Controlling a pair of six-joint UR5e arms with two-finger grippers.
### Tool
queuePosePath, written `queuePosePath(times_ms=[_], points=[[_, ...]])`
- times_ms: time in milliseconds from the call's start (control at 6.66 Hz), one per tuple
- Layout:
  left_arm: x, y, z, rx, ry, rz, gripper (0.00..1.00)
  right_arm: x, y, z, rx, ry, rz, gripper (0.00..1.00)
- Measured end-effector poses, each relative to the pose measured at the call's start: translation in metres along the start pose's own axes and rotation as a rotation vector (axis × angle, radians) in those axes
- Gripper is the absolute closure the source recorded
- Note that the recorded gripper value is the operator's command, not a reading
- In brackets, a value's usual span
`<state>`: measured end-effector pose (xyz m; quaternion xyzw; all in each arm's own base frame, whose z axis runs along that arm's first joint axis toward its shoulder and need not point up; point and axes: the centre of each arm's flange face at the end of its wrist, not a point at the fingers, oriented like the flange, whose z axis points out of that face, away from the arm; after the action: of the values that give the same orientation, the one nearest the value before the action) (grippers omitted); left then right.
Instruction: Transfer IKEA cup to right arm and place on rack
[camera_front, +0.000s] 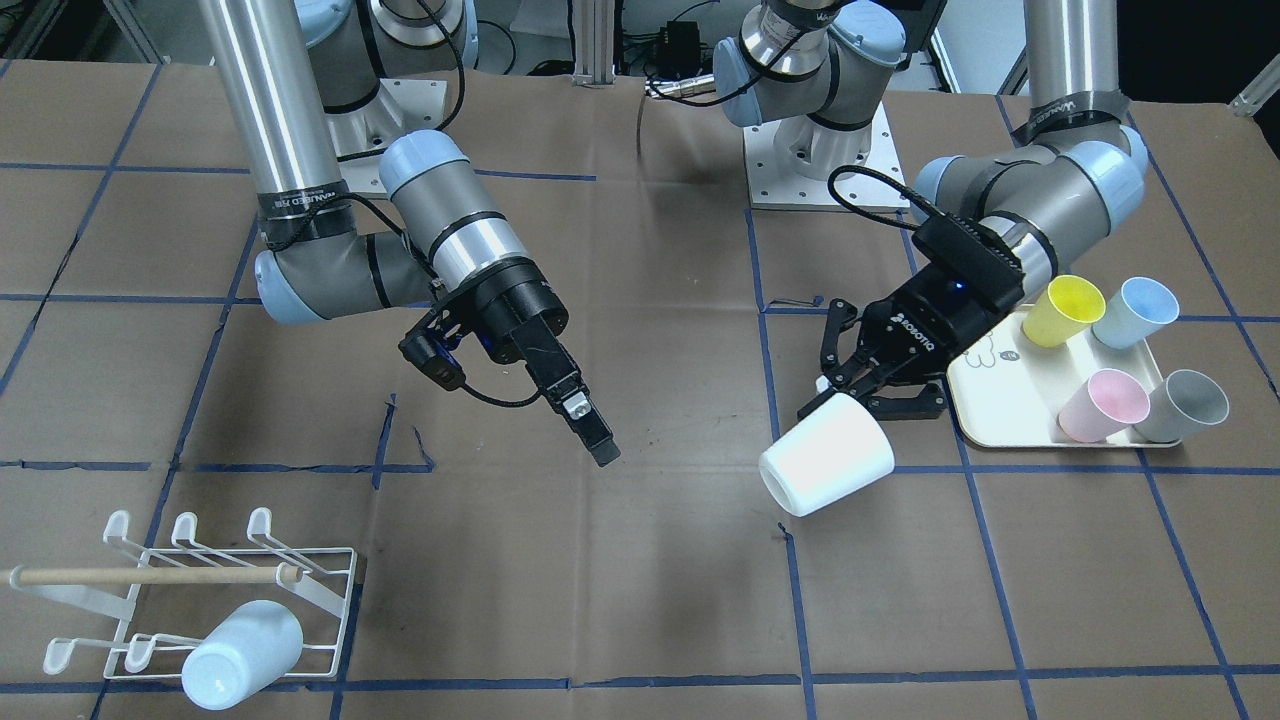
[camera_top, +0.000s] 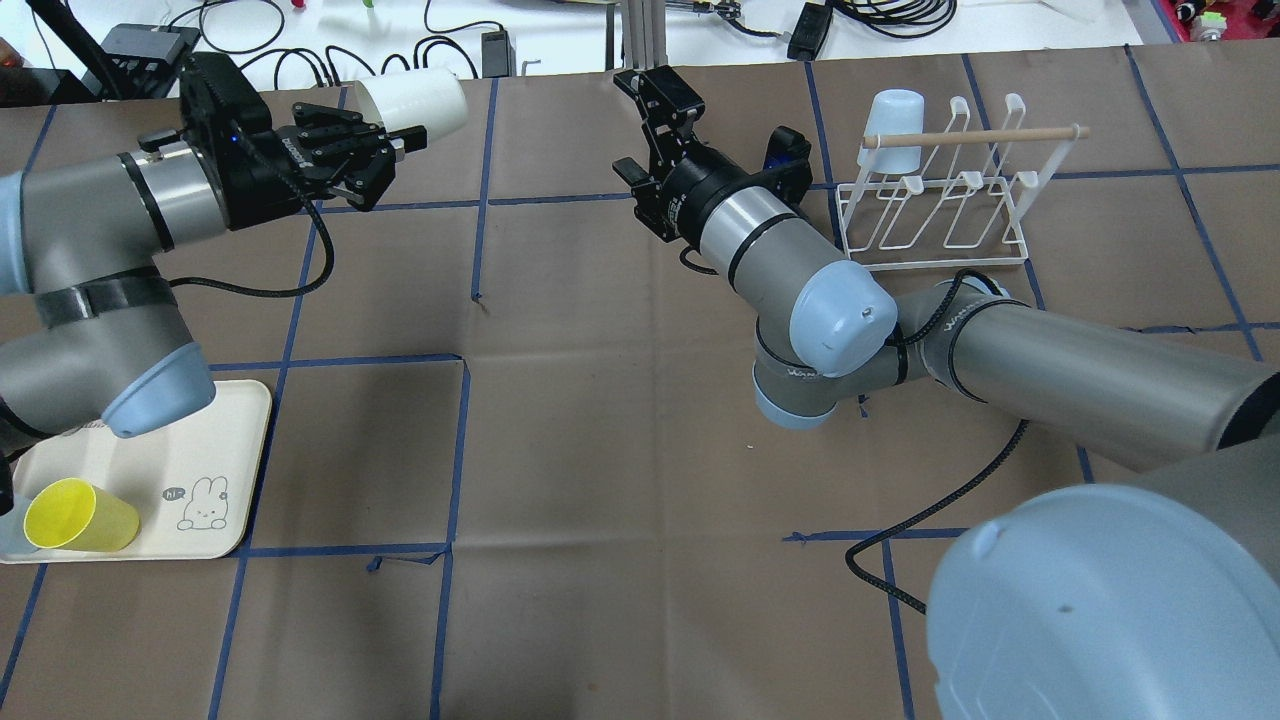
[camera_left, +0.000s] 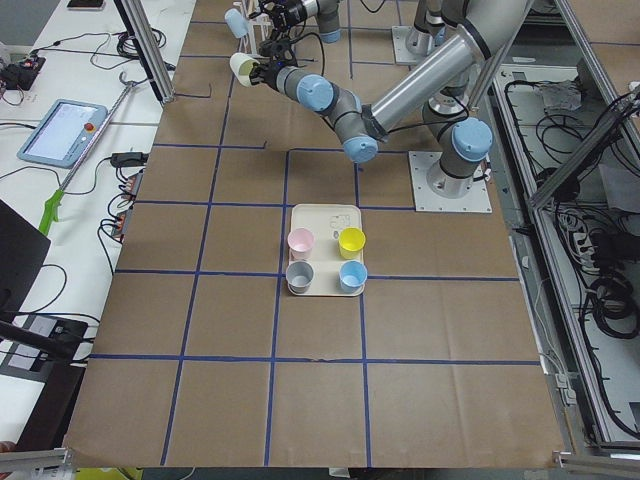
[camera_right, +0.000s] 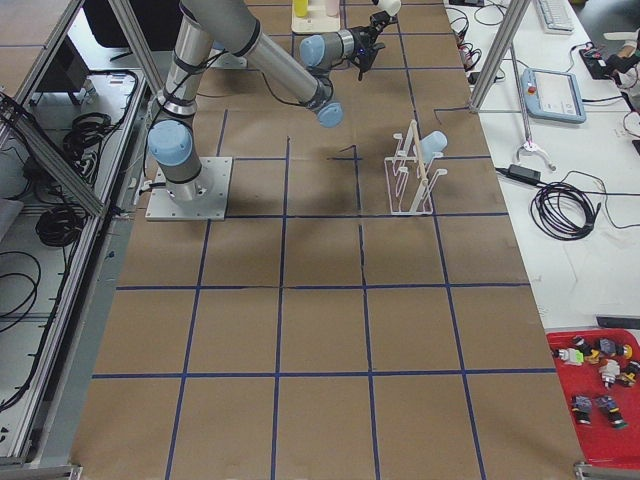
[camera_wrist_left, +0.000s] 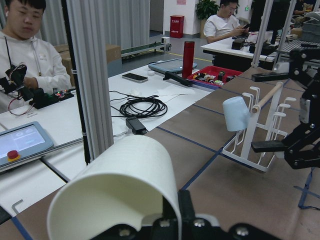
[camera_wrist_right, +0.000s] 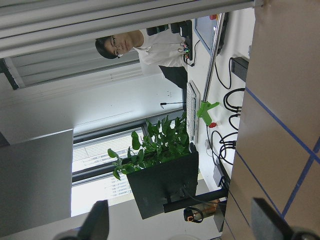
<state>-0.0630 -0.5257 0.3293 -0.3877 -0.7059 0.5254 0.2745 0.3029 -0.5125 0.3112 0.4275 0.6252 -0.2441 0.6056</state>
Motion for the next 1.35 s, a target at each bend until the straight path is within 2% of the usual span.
queuePosePath(times_ms=[300,451,751,1352], points=[[0.036,0.018,0.039,0.046,0.08,0.028,1.0,0.001,0.0,0.0,0.001,0.004,0.0,0.0],[0.049,0.021,0.052,0.055,0.087,0.022,1.0,0.001,0.0,0.0,0.001,0.006,0.002,0.0],[0.064,0.024,0.064,0.084,0.08,-0.002,1.0,0.003,0.0,0.0,0.001,0.01,0.002,0.0],[0.076,0.011,0.058,0.172,0.046,-0.06,1.0,0.021,-0.003,-0.002,0.007,0.05,0.016,0.0]])
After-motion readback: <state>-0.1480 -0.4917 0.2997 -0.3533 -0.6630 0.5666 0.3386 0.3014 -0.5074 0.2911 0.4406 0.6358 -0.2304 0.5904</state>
